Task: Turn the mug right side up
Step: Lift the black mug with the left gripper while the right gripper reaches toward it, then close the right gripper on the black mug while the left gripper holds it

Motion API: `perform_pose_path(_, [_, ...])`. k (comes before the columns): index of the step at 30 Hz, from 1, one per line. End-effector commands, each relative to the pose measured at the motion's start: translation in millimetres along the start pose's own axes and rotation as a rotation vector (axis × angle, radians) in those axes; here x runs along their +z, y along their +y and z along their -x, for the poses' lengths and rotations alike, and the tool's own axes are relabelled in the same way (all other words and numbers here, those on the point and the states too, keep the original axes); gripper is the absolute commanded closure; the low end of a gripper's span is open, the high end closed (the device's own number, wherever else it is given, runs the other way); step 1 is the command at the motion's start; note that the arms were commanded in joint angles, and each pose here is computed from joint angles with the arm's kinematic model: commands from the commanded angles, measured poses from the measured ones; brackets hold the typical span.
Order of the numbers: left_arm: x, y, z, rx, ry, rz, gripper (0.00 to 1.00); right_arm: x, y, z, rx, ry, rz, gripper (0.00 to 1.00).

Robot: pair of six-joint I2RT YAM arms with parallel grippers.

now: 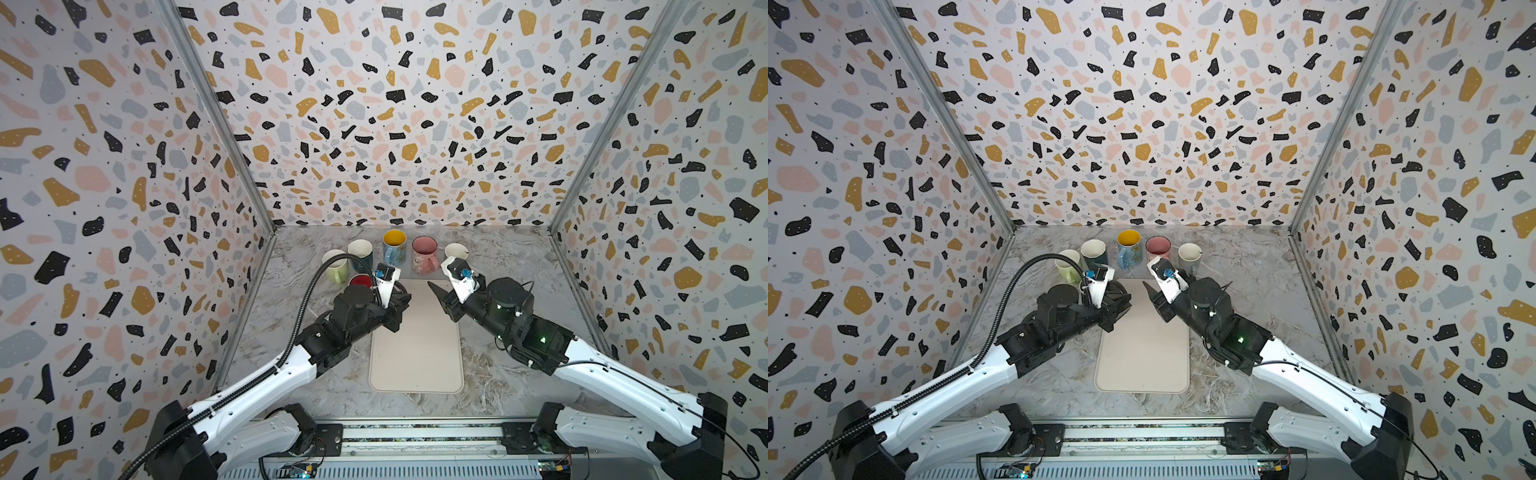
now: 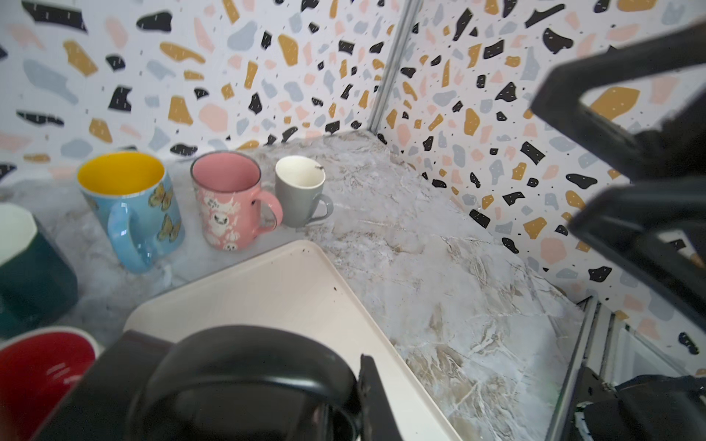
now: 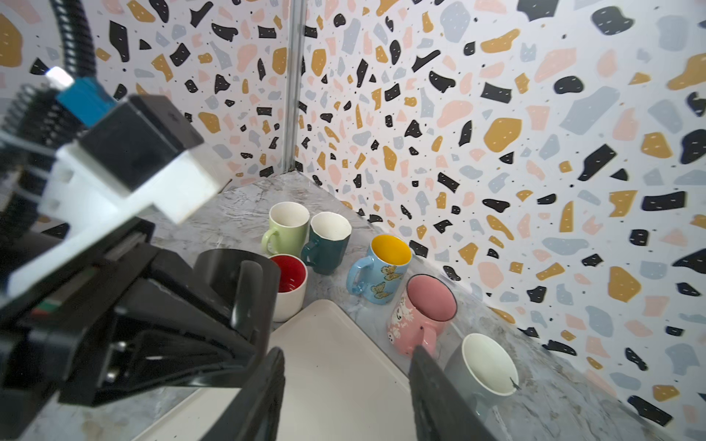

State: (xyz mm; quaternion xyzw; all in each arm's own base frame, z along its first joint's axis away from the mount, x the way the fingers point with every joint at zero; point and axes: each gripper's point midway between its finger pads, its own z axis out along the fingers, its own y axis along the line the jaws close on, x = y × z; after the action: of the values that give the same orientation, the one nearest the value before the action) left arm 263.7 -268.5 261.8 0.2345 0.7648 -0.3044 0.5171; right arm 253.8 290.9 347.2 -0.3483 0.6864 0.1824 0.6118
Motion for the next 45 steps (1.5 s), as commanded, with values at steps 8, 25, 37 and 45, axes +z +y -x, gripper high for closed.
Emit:
perform_pose_path(8, [-4,-24,64,0.443,-0.319,0.037,1.00,4,9,-9,0.104,0.224,0.169,0.40])
perform_pose_path(25, [8,-37,30,0.780,-0.299,0.106,1.00,15,18,-12,0.158,0.326,0.325,0.27])
perform_pose_path(37, [16,-30,9,1.017,-0.244,0.311,1.00,21,27,-28,0.179,0.417,0.396,0.25])
perform_pose_path(45, [14,-28,14,1.047,-0.262,0.356,1.00,22,32,-43,0.180,0.478,0.423,0.26])
